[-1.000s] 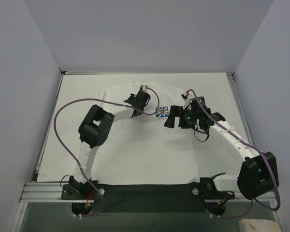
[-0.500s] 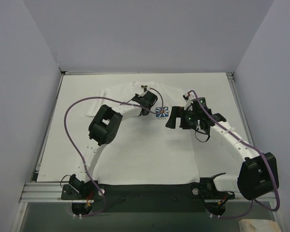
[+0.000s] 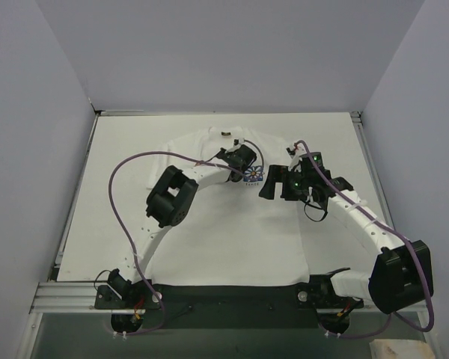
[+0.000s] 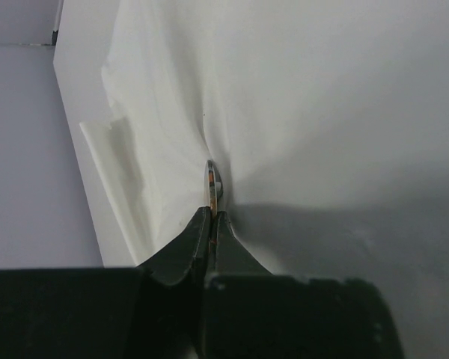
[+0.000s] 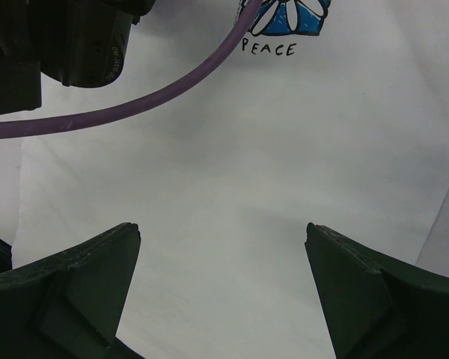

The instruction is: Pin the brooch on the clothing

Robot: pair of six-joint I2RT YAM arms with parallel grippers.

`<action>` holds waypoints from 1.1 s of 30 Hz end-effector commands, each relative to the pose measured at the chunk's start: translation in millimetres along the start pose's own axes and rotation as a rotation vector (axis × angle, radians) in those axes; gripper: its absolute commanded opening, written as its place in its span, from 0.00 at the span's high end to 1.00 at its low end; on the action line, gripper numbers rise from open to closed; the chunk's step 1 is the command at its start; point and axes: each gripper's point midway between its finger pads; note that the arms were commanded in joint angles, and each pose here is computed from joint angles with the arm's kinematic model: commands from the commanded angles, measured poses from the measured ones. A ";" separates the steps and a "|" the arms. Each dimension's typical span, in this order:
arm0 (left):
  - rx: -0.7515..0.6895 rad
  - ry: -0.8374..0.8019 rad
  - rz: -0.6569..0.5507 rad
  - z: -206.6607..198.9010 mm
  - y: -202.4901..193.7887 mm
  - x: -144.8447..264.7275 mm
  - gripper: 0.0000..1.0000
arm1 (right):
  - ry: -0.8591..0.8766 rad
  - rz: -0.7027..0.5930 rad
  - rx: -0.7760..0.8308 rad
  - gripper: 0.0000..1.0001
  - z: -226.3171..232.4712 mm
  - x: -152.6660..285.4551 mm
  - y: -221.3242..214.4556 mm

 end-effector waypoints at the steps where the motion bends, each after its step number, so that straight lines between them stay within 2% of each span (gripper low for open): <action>1: 0.114 -0.172 -0.021 -20.1 19.0 15.2 1.00 | -0.016 -0.015 0.004 0.01 -2.8 7.0 -0.6; 6: 0.240 -0.317 -0.043 -16.4 35.0 24.0 1.00 | -0.011 -0.033 0.011 0.01 -1.2 10.7 1.1; 8: 0.293 -0.358 -0.034 -15.8 29.0 22.2 1.00 | -0.006 -0.042 0.013 0.01 -0.6 11.3 2.5; 9: 0.357 -0.387 -0.073 -7.2 43.1 29.2 1.00 | -0.004 -0.044 0.012 0.01 -0.1 11.9 2.3; 10: 0.359 -0.434 -0.061 -14.1 34.8 29.4 1.00 | 0.000 -0.045 0.013 0.01 0.6 11.7 2.3; 12: 0.444 -0.475 -0.094 -0.9 46.9 32.5 1.00 | 0.004 -0.049 0.016 0.01 1.2 11.7 2.9; 20: 0.592 -0.668 -0.151 11.7 54.5 44.7 1.00 | 0.031 -0.040 0.015 0.01 3.6 4.4 1.7; 26: 0.680 -0.690 -0.162 29.4 51.2 38.1 1.00 | 0.045 -0.049 0.012 0.01 5.1 -1.5 7.4; 33: 0.737 -0.633 -0.180 54.5 44.7 29.8 1.00 | 0.071 -0.046 0.002 0.01 7.9 -11.5 13.5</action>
Point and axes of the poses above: each gripper's point midway between its finger pads, its own x axis back along the fingers, its own z axis along the line the jaws close on, y = z × x, and after that the axes turned 10 degrees about x, right-handed
